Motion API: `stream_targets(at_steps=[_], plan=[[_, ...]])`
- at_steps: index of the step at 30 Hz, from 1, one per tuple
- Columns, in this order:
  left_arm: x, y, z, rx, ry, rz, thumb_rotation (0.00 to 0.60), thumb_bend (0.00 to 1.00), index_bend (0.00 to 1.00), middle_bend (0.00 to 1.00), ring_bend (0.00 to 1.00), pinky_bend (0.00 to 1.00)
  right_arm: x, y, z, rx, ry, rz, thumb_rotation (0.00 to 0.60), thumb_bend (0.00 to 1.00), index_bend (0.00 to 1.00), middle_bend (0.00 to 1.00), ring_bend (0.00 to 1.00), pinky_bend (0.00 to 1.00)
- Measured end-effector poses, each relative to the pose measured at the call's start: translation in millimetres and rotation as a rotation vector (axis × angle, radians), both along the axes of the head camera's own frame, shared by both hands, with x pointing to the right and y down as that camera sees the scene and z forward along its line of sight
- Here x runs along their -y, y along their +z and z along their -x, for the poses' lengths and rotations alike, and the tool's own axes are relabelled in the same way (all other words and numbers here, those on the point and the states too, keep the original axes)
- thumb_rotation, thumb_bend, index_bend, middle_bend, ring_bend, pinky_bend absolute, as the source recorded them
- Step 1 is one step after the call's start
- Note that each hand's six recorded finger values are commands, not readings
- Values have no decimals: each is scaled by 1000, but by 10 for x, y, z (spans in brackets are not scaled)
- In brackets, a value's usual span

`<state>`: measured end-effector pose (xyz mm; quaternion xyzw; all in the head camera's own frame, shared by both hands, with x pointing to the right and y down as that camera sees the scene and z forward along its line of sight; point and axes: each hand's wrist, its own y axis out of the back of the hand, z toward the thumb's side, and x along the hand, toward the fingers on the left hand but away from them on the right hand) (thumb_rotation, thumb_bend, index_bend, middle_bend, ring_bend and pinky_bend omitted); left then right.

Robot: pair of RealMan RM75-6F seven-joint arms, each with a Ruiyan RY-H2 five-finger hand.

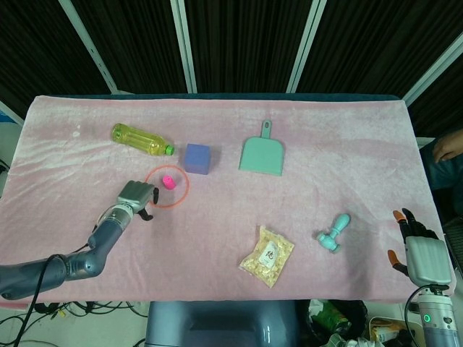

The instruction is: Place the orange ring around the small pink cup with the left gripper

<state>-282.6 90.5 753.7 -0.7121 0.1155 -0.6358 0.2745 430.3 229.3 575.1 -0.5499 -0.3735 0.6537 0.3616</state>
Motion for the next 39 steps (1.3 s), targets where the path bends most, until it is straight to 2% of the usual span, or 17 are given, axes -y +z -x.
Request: stream_targets(at_steps=[9, 13, 16, 19, 20, 22, 24, 27, 30, 34, 39], plan=[[-58, -164, -80, -45, 14, 25, 600, 102, 298, 920, 949, 910, 1, 4, 3, -2, -1, 0, 600, 247, 135, 76, 234, 342], [-147, -393, -165, -87, 50, 21, 600, 102, 306, 912, 941, 910, -1, 8, 1, -5, -1, 2, 600, 247, 135, 76, 234, 342], [-227, -634, -225, -129, 78, -1, 600, 113, 306, 863, 887, 883, 0, 3, 3, -5, -1, -2, 600, 247, 135, 76, 234, 342], [-288, -913, -256, -172, 107, -58, 600, 122, 305, 739, 758, 781, -2, 1, 2, -6, 1, -2, 600, 247, 135, 76, 234, 341], [-296, -992, -248, -181, 114, -82, 600, 122, 304, 683, 697, 720, -1, 0, 4, -6, -1, -3, 600, 246, 135, 76, 234, 342], [-327, -1173, -202, -199, 124, -146, 600, 117, 284, 534, 508, 572, 1, -2, 7, -6, -2, -5, 600, 246, 135, 76, 234, 342], [-371, -1325, -143, -214, 125, -199, 600, 105, 248, 343, 268, 422, 4, -3, 7, -5, -3, -6, 600, 246, 135, 76, 234, 342], [-479, -1546, 24, -221, 105, -275, 600, 79, 207, 184, 73, 255, 10, -5, 4, -4, -3, -7, 600, 246, 135, 76, 234, 342], [-584, -1730, 219, -213, 78, -357, 600, 49, 172, 108, 4, 155, 10, -5, 13, -1, -7, -7, 600, 247, 135, 76, 234, 342], [-758, -1930, 575, -193, 1, -476, 600, 30, 140, 52, 0, 60, 6, -6, 18, 2, -9, -7, 600, 247, 135, 76, 234, 342], [-1020, -1958, 1128, -146, -137, -522, 600, 15, 136, 46, 0, 48, 1, -8, 17, 1, -9, -6, 600, 247, 135, 76, 234, 342]])
